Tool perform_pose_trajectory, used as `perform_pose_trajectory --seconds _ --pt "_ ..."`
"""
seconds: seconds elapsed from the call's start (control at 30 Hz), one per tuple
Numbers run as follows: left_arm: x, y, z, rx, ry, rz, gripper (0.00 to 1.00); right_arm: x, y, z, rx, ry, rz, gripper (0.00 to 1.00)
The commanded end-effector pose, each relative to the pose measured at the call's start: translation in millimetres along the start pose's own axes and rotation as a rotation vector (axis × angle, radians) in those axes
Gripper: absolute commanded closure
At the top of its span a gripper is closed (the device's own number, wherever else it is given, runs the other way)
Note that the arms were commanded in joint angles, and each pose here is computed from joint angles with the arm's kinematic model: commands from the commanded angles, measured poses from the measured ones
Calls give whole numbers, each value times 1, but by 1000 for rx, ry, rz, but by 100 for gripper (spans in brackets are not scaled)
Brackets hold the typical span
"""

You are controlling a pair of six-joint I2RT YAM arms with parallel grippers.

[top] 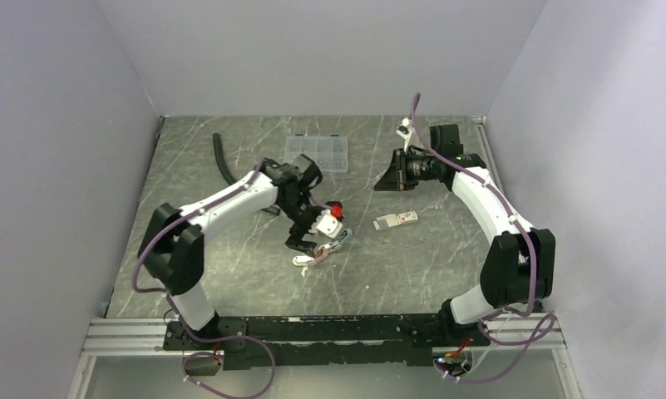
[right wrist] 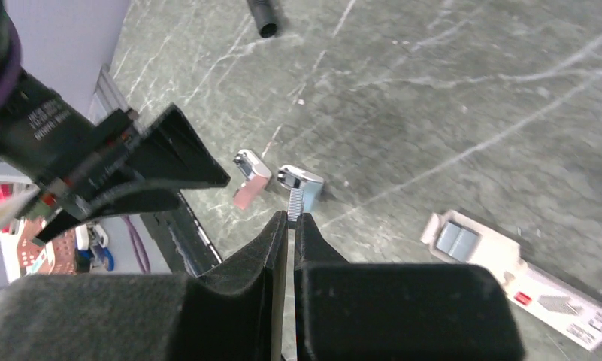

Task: Load the staples into the stapler
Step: Adjust the stapler at the center of the board.

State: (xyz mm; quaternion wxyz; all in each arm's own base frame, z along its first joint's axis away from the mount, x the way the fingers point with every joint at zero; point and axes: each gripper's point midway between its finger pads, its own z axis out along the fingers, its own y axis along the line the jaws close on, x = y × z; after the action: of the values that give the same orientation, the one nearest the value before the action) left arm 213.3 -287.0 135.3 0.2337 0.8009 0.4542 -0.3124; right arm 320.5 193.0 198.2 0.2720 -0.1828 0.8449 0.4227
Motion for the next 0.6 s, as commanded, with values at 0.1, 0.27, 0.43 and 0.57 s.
perform_pose_trajectory --seconds 0.1,0.27,0.43,0.57 --pt "12 -15 33 237 124 249 10 2 -9 -19 8 -41 -39 100" --pt "27 -18 48 308 177 281 14 4 -12 -19 -2 -46 -20 100" --pt "32 -15 55 318 194 282 21 6 -17 -17 -3 -42 3 100" --pt "34 -12 59 306 198 260 31 7 -20 -16 -6 -40 19 100"
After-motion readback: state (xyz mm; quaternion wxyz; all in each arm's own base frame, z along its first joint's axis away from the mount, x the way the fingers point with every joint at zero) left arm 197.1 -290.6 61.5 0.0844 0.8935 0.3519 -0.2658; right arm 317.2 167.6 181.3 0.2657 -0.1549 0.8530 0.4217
